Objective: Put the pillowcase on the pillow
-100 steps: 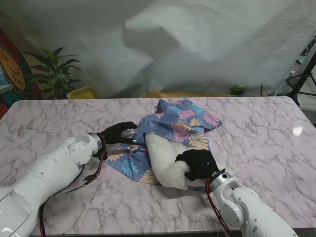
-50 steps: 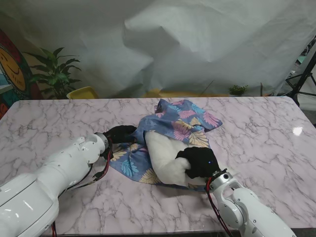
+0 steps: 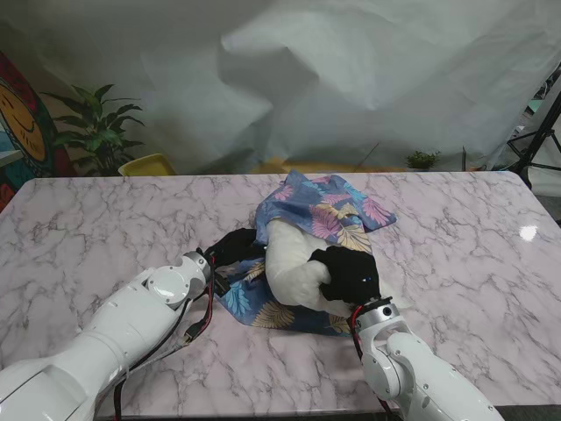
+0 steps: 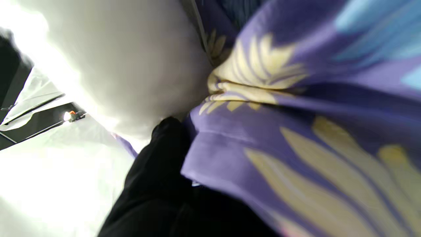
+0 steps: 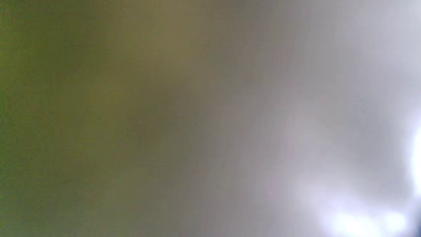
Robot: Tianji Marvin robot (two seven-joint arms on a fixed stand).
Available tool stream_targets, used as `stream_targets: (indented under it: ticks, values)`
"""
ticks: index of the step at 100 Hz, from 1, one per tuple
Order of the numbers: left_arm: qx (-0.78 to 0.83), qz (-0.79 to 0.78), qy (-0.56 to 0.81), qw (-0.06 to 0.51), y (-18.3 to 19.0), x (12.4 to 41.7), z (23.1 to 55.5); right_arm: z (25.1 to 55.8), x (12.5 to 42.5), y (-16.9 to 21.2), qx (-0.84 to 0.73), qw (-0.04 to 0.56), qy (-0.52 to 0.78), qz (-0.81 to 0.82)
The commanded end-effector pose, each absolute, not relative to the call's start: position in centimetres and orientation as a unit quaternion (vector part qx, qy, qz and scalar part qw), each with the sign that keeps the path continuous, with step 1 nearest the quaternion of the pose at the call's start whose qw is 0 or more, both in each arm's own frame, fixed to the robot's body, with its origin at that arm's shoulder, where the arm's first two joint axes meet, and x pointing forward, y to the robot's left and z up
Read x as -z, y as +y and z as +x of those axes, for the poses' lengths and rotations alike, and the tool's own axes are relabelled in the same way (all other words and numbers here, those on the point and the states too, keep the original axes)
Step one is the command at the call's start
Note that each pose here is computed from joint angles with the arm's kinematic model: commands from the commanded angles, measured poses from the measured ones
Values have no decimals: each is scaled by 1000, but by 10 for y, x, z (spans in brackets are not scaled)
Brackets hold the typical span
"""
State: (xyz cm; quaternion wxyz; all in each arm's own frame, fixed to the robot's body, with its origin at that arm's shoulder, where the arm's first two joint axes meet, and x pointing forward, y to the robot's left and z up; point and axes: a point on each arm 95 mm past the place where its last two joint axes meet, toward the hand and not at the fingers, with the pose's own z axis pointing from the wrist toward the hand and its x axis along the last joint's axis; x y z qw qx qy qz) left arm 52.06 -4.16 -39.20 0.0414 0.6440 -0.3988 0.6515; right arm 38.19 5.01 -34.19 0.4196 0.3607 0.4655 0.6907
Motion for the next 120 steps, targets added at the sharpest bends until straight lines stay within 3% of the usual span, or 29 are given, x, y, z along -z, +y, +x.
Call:
stream_targets:
  ticks: [1,21,67,120]
  values:
    - [-640,647,-413,41,-37,403,514,386,331,59,-701,423,448,359]
    - [-641,636,-422,83,-41,391,501,391,321,69,-701,455,414,361]
    - [-665,609,-416,115,-52,356,479,405,313,85,-685,490,414,343]
    - [-664,571,-435,208,-74,346,444,446,307,107,-645,573,357,358]
